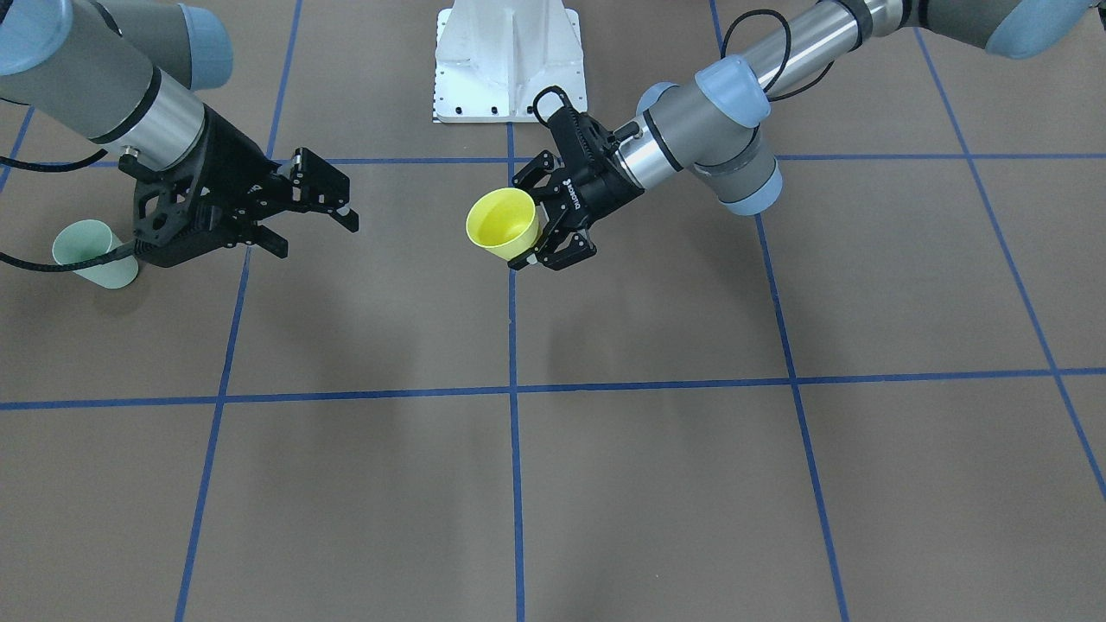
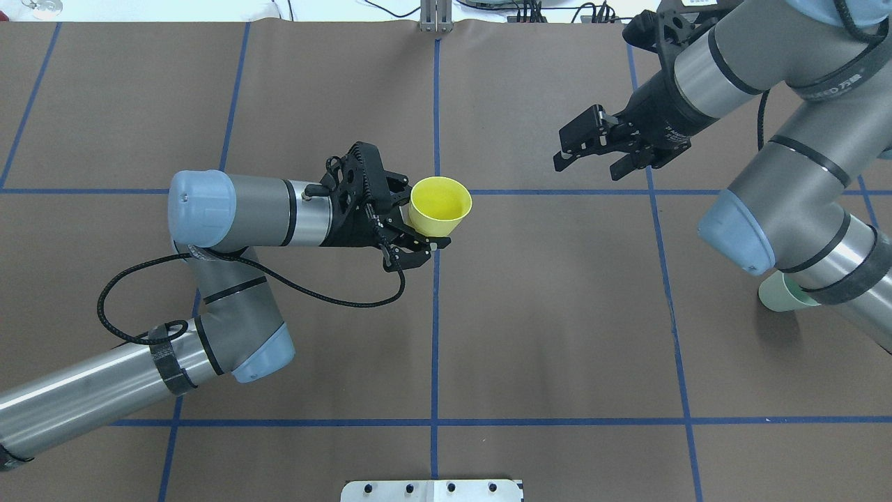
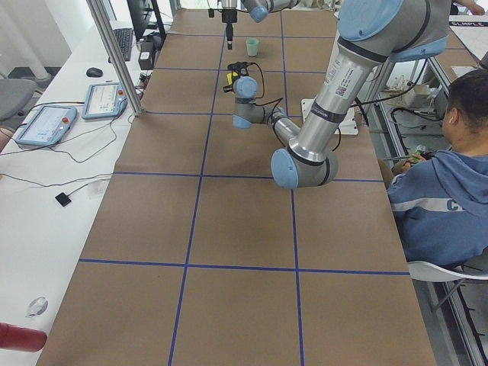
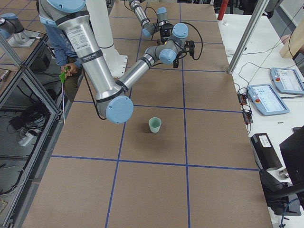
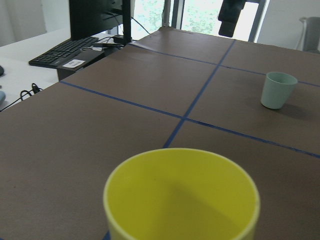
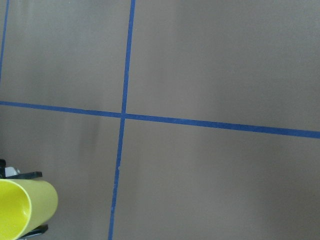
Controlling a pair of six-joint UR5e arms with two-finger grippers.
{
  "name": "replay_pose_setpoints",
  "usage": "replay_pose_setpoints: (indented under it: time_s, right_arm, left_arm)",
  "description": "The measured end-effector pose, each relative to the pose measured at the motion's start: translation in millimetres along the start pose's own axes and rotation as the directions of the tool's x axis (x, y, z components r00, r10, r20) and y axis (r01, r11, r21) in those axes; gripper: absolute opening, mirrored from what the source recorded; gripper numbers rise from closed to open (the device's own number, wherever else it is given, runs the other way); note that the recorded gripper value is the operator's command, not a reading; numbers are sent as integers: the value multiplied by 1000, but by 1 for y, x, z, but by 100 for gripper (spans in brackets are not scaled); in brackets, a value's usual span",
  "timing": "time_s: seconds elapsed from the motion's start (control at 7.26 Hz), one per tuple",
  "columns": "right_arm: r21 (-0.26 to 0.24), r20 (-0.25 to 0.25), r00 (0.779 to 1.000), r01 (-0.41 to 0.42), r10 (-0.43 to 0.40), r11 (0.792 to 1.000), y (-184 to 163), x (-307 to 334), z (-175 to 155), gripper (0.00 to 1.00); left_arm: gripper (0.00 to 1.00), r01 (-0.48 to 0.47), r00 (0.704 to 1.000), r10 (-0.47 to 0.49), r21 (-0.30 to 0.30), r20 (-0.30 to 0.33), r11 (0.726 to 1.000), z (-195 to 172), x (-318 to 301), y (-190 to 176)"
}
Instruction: Transfer and stack yellow cup on green cup
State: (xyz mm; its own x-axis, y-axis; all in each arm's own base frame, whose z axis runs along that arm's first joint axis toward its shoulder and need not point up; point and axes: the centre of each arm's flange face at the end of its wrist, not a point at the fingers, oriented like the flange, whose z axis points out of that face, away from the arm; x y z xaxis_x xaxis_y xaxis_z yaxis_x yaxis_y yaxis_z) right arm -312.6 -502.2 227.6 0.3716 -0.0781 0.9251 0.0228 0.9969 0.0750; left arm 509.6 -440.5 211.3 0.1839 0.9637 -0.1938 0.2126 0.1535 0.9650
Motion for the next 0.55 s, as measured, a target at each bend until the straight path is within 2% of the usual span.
replay_pose_setpoints:
  time_s: [0.28, 0.55]
  right_arm:
    - [-22, 16, 1000, -11, 12, 1000, 11, -23, 13, 100]
    - [-23, 22, 1000, -20, 20, 1000, 26, -58, 35, 100]
  left_arm:
    - [0, 0, 1000, 0, -3, -12, 1000, 5, 6, 1]
    - [0, 4, 1000, -4, -4, -27, 1000, 11, 16, 2]
